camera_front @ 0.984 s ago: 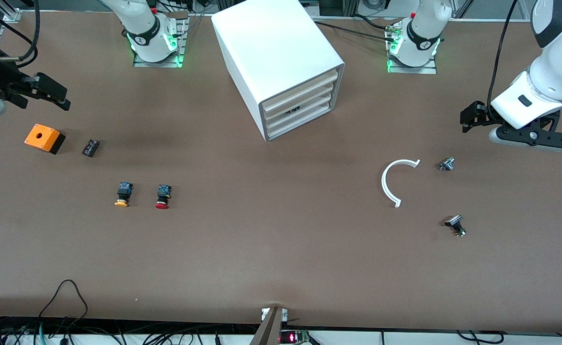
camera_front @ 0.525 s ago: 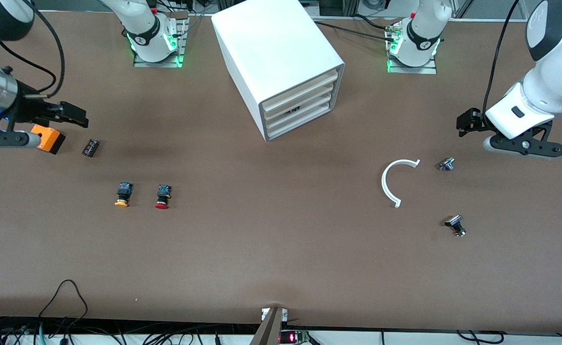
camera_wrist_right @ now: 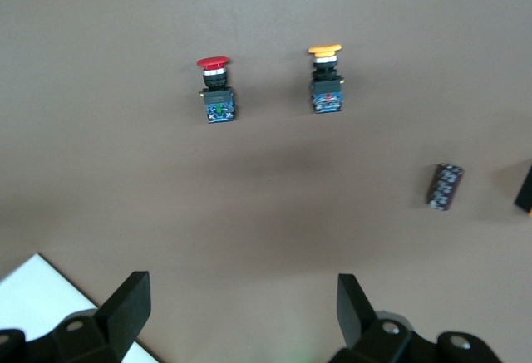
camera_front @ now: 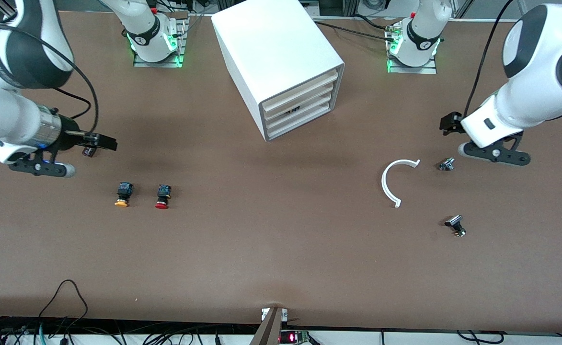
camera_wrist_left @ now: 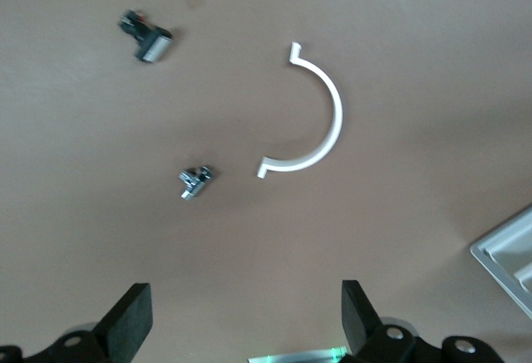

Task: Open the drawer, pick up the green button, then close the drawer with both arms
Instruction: 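Move the left gripper to the drawer handle while the right gripper approaches the cabinet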

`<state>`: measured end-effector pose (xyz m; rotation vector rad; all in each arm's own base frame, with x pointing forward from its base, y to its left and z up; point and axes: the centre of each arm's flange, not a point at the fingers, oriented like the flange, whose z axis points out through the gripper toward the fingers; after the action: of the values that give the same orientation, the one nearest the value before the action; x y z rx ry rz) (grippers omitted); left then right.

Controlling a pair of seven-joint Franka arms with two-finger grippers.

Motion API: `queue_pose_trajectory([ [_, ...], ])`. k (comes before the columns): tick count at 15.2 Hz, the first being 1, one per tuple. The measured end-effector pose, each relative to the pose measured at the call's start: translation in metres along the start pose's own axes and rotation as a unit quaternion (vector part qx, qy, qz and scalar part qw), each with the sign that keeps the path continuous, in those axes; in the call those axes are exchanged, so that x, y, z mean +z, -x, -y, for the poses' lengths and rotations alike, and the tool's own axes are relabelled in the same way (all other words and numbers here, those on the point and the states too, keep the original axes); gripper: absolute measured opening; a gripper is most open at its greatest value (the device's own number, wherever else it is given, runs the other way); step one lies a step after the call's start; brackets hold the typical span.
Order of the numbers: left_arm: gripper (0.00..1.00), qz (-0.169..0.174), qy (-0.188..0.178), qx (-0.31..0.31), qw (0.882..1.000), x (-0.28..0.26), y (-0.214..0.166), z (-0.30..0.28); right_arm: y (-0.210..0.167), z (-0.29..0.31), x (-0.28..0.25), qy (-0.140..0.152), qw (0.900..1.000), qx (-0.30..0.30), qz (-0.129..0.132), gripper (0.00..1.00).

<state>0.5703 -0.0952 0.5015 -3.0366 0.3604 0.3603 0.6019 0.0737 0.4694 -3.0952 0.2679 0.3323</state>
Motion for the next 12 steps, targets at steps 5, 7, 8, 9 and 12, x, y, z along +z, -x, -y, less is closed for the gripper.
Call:
queue_pose_trajectory([
  [5,1.00,0.032,0.135,0.054,0.989,0.035,-0.020,-0.050,-0.004,0.053,0.037,0.006,0.999,0.035,0.001,1.00],
  [7,1.00,0.037,0.224,0.104,0.968,0.059,-0.033,-0.057,-0.005,0.072,0.049,0.007,0.999,0.048,-0.002,1.00],
  [8,1.00,0.038,0.265,0.122,0.956,0.073,-0.041,-0.057,-0.005,0.082,0.055,0.008,0.998,0.056,-0.003,1.00],
  [9,1.00,0.039,0.303,0.137,0.942,0.088,-0.047,-0.059,-0.004,0.092,0.062,0.009,0.998,0.064,-0.004,1.00],
  [12,1.00,0.042,0.408,0.166,0.897,0.144,-0.053,-0.077,-0.001,0.120,0.081,0.012,0.996,0.092,-0.005,1.00],
])
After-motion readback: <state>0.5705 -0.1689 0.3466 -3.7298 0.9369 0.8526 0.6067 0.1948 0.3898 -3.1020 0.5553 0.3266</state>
